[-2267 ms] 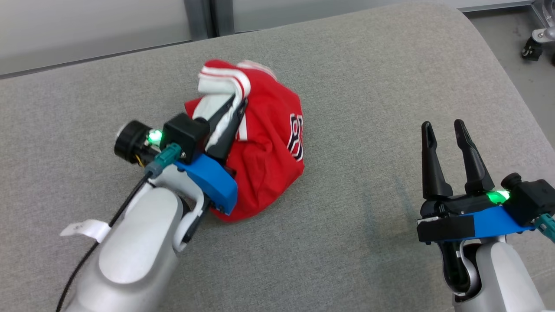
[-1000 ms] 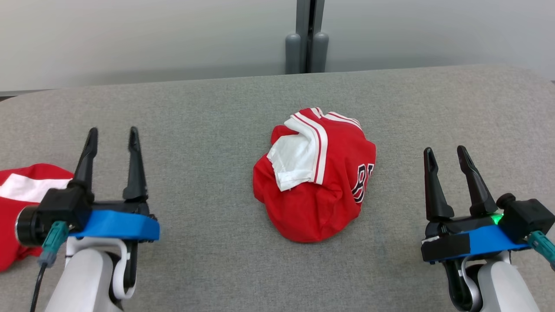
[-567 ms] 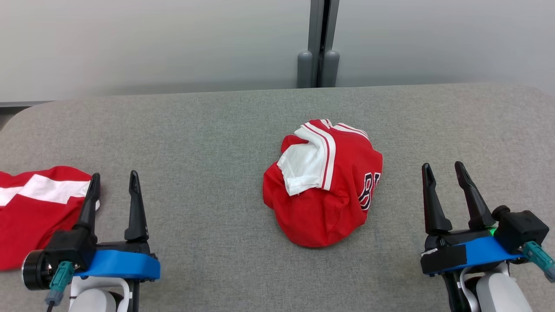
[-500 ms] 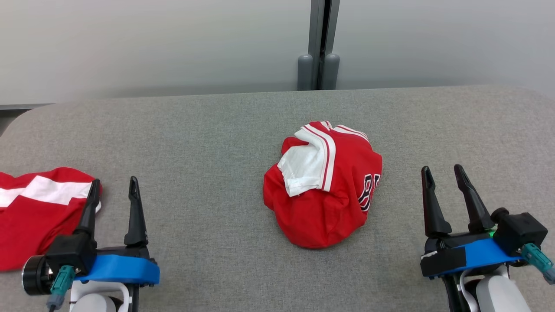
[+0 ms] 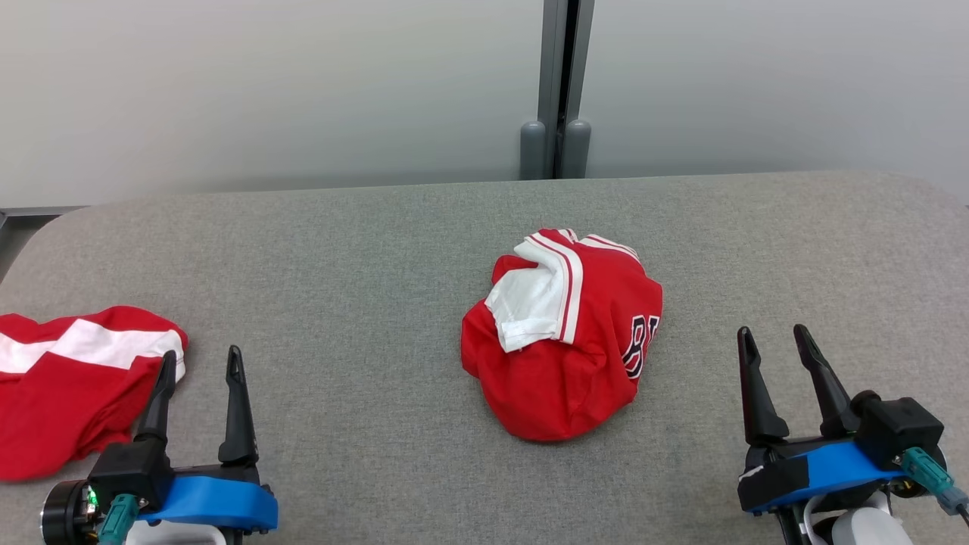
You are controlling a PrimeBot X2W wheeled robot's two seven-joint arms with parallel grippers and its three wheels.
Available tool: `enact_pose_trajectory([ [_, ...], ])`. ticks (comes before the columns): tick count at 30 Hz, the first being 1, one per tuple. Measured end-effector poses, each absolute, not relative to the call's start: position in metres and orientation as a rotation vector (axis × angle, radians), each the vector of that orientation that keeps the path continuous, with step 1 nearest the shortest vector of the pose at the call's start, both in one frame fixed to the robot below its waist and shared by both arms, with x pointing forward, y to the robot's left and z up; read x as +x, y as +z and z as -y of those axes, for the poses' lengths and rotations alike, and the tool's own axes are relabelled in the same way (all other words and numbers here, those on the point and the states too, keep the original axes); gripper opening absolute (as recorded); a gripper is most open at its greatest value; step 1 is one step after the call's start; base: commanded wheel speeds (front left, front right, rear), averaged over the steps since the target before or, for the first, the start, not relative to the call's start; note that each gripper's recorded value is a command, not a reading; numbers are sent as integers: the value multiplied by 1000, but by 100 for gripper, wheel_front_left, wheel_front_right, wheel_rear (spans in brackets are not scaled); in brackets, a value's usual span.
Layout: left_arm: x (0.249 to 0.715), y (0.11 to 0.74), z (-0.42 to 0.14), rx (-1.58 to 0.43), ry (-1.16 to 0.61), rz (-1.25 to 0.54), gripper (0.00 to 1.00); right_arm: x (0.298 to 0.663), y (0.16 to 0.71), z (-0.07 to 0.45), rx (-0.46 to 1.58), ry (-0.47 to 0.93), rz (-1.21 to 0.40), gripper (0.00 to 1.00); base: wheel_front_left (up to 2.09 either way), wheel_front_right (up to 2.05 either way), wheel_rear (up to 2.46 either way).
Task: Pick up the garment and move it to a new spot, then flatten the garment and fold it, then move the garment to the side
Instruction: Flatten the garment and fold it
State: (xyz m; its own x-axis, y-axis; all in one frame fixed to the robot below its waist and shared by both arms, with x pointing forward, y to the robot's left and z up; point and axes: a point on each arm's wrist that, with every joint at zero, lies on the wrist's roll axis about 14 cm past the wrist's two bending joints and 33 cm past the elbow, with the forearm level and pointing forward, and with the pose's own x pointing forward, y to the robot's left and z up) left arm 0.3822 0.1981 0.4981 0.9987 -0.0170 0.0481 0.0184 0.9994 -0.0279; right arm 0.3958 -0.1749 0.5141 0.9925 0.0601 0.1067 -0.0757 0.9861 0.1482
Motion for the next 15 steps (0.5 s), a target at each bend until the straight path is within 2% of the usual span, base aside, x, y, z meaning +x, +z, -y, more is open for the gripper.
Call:
enact_pose_trajectory([
  [15, 377, 498, -200, -28, -13, 50, 100, 391, 509, 174, 149, 70, 84, 100, 0, 0, 0],
])
